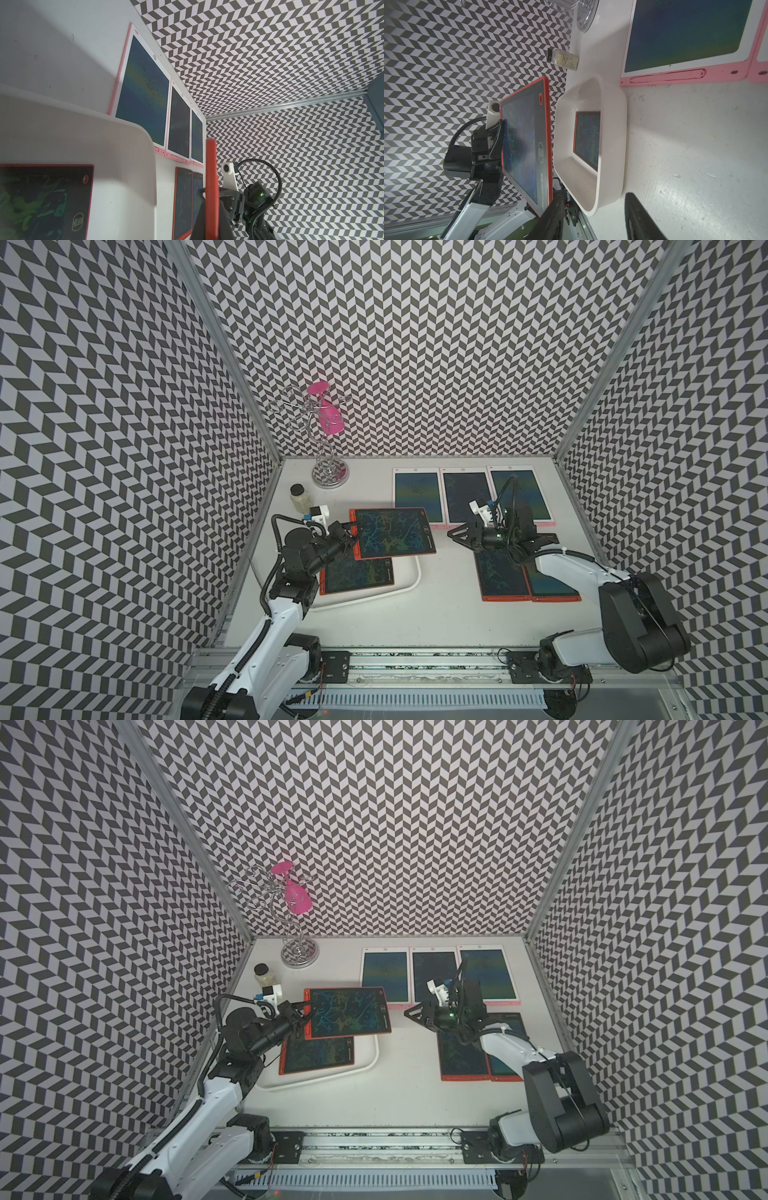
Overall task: Take out the writing tablet from the storage box
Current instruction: Place the writing tablet at the center of the board.
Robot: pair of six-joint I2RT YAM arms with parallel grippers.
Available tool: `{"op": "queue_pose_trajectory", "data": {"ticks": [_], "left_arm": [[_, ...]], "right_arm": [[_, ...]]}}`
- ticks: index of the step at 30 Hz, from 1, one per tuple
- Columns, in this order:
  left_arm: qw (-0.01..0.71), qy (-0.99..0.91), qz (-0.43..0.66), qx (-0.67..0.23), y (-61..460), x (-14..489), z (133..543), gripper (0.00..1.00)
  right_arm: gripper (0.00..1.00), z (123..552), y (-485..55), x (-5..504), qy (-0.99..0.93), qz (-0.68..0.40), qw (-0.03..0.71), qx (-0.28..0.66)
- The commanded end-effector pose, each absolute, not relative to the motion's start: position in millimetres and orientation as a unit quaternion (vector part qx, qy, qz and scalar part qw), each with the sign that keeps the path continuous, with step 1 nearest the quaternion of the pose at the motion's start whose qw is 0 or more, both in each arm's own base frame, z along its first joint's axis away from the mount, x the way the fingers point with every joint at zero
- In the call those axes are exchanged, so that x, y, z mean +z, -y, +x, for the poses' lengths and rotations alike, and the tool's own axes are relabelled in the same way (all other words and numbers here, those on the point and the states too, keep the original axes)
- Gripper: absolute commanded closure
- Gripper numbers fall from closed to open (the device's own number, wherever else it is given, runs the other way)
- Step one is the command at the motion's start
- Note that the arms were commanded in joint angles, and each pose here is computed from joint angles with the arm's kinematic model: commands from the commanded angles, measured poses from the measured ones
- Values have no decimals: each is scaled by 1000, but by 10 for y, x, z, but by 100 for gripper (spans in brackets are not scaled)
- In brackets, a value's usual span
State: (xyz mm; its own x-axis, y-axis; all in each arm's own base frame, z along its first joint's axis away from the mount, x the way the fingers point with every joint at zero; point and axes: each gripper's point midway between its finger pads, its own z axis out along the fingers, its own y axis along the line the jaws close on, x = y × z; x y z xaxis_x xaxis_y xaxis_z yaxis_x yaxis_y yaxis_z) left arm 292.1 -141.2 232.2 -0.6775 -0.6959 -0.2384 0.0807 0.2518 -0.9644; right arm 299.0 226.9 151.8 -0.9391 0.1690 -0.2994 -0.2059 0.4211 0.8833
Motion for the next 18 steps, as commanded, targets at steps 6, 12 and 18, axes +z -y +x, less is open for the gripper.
{"op": "queue_pose_trajectory", "data": {"ticks": [6,12,18], "left_arm": [[364,-678,-230,-595,1433,2494,3008,100],[371,-669,-259,-589,1436,2411,3099,100],[386,-652,-282,-589,1496,2470,3189,100]], "right_arm": [[54,2981,-2285,1700,-804,-20,203,559],[55,2898,-2318,1692,-799,-9,201,567],[54,2820,-2481,1742,-792,-6,199,578]]}}
